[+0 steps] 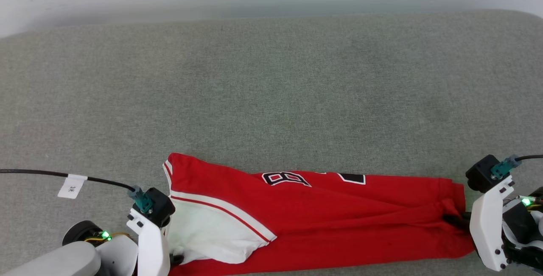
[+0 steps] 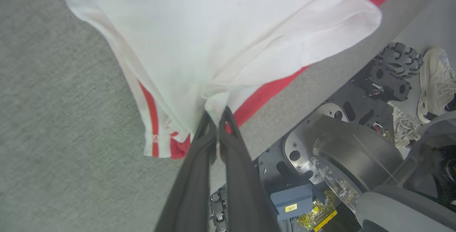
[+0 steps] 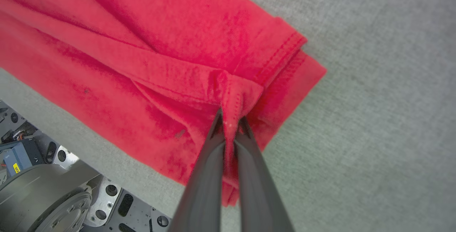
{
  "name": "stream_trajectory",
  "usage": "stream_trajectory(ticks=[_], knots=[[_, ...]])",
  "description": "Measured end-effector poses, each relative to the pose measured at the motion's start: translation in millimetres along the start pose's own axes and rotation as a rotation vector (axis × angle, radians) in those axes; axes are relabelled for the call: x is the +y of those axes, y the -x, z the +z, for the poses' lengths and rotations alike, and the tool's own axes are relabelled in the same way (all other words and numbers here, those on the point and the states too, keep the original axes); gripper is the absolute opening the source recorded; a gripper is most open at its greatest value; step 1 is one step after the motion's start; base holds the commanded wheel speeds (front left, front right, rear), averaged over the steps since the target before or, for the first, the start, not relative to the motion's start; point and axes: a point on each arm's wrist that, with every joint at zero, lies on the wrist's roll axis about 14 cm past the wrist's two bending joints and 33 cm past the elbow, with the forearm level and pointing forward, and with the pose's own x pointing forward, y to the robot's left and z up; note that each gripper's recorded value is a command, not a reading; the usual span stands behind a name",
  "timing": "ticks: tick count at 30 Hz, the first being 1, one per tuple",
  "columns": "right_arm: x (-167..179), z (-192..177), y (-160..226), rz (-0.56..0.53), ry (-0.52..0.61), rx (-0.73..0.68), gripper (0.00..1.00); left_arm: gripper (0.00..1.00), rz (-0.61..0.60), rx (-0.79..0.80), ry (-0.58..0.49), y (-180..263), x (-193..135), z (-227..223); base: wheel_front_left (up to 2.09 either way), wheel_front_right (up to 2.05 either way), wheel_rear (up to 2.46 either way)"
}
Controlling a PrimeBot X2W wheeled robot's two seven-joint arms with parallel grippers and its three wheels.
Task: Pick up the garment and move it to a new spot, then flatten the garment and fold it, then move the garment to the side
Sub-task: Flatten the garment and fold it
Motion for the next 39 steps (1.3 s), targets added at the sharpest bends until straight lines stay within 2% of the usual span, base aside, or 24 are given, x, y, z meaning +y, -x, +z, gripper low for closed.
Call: stream_trajectory(ticks=[1, 2, 3, 4, 8, 11, 15, 19, 22, 27, 34, 39], knots=[[0.2, -3.0, -3.1, 0.0, -0.002, 0.008, 0.0, 0.0, 0.0, -0.002, 0.006, -3.0, 1.0, -0.3, 0.0, 0.0, 0.0], [0.4, -3.4, -5.4, 0.0, -0.006, 0.007, 0.2, 0.34, 0.004, -0.015, 0.005, -5.1, 2.5, 2.1, 0.0, 0.0, 0.0], [-0.7, -1.9, -6.6, -0.003, -0.01, -0.004, 0.89, 1.0, 0.018, -0.03, -0.003, -6.0, 5.9, 4.3, 0.0, 0.0, 0.0], [-1.8, 0.4, -6.7, -0.009, -0.004, -0.017, 1.0, 1.0, 0.028, -0.048, -0.006, -5.7, 8.3, 7.5, 0.0, 0.0, 0.0], [-2.4, 17.1, 1.5, -0.018, 0.016, -0.098, 1.0, 1.0, 0.074, -0.168, -0.038, 4.7, 15.2, 31.3, 0.0, 0.0, 0.0], [-10.2, 41.2, 17.6, -0.048, 0.051, -0.207, 1.0, 1.0, 0.121, -0.368, -0.023, 23.2, 21.7, 69.5, 0.0, 0.0, 0.0], [-18.6, 74.6, 40.8, -0.078, 0.046, -0.367, 1.0, 1.0, 0.248, -0.606, -0.044, 50.2, 40.6, 104.9, 0.0, 0.0, 0.0], [-40.2, 87.2, 59.7, -0.144, 0.012, -0.47, 1.0, 1.0, 0.363, -0.812, -0.036, 69.9, 53.0, 125.5, 0.0, 0.0, 0.0], [-56.3, 79.4, 63.1, -0.189, -0.046, -0.492, 1.0, 1.0, 0.468, -0.941, -0.032, 84.5, 64.7, 133.1, 0.0, 0.0, 0.0], [-67.6, 50.9, 51.5, -0.214, -0.191, -0.47, 1.0, 1.0, 0.618, -1.015, -0.012, 90.5, 77.3, 129.5, 0.0, 0.0, 0.0], [-50.3, 13.8, 24.0, -0.161, -0.339, -0.381, 1.0, 1.0, 0.776, -1.138, 0.057, 108.8, 82.5, 129.5, 0.0, 0.0, 0.0], [-21.6, -0.7, 3.1, -0.069, -0.449, -0.326, 1.0, 1.0, 0.821, -1.183, 0.11, 112.7, 81.1, 116.3, 0.0, 0.0, 0.0]])
